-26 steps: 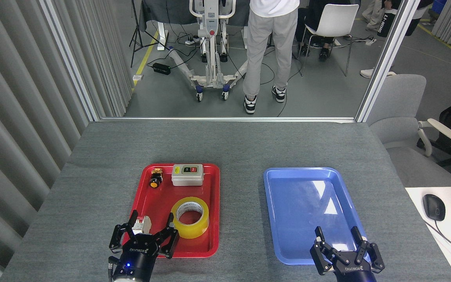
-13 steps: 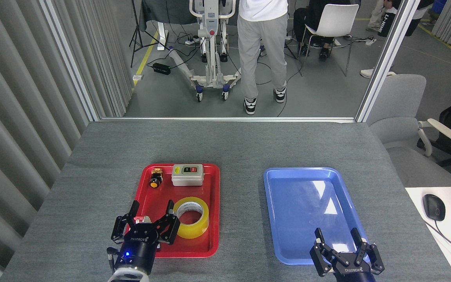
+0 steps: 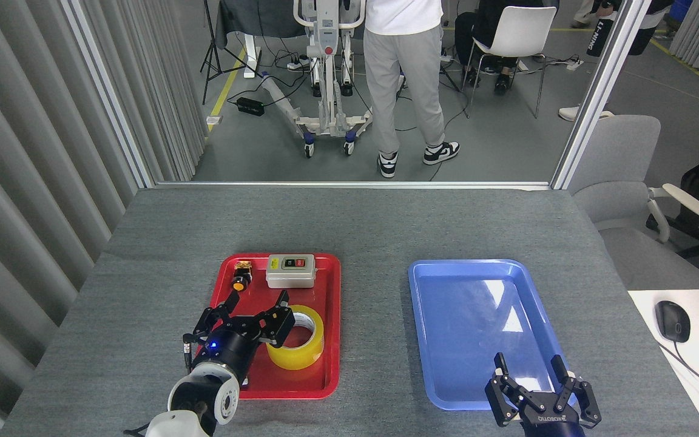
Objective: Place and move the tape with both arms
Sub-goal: 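Insert the left gripper into the tape roll's hole and grip it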
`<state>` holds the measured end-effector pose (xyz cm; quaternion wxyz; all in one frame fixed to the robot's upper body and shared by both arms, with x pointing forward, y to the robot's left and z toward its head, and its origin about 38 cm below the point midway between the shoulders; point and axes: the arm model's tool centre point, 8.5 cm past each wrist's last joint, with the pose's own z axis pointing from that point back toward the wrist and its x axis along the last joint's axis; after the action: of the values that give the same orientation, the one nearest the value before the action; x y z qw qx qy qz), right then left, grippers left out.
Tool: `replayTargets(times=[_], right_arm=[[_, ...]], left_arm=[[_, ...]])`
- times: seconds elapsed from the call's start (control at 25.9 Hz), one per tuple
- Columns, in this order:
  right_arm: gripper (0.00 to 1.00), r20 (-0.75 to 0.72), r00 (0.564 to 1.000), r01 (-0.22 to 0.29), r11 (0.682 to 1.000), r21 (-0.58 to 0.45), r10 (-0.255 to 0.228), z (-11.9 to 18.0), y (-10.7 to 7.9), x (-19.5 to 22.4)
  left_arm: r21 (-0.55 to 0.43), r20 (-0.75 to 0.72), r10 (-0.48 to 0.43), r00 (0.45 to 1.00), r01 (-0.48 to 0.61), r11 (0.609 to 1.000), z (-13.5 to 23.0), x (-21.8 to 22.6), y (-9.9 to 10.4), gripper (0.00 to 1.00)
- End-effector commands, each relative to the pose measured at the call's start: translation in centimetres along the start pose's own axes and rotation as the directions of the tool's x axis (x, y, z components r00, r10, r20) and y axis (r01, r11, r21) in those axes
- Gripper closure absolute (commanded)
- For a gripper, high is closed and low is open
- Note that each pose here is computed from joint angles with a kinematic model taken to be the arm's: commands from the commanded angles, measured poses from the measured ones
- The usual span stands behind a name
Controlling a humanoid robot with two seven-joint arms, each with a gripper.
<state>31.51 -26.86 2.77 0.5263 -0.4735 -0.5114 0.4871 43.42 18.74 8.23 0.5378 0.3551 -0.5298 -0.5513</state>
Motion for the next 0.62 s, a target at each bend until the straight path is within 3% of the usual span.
replayTargets(times=[0.0,0.23,0.31,0.58], right_arm=[[0.00,-0.001,1.000,-0.013,1.000,-0.011,0.013,-0.1,-0.2,-0.1],[0.00,0.001,1.000,-0.016,1.000,-0.009,0.016,0.0,-0.1,-0.1],[0.00,0.001,1.000,-0.016,1.000,-0.008,0.016,0.1,-0.1,-0.1],[0.00,-0.003,1.000,-0.015,1.000,-0.004,0.015,0.1,0.0,-0.2]], left_arm=[[-0.151,-0.001,-0.042,0.999,0.041,0.988,-1.6,-0.5,0.1,0.00],[-0.263,-0.062,-0.246,0.967,0.222,0.939,-5.3,-1.0,0.0,0.00],[-0.316,-0.089,-0.274,0.958,0.234,0.919,-6.6,-0.5,-0.8,0.00],[-0.469,-0.117,-0.290,0.950,0.204,0.859,-7.0,-1.1,-0.6,0.00]])
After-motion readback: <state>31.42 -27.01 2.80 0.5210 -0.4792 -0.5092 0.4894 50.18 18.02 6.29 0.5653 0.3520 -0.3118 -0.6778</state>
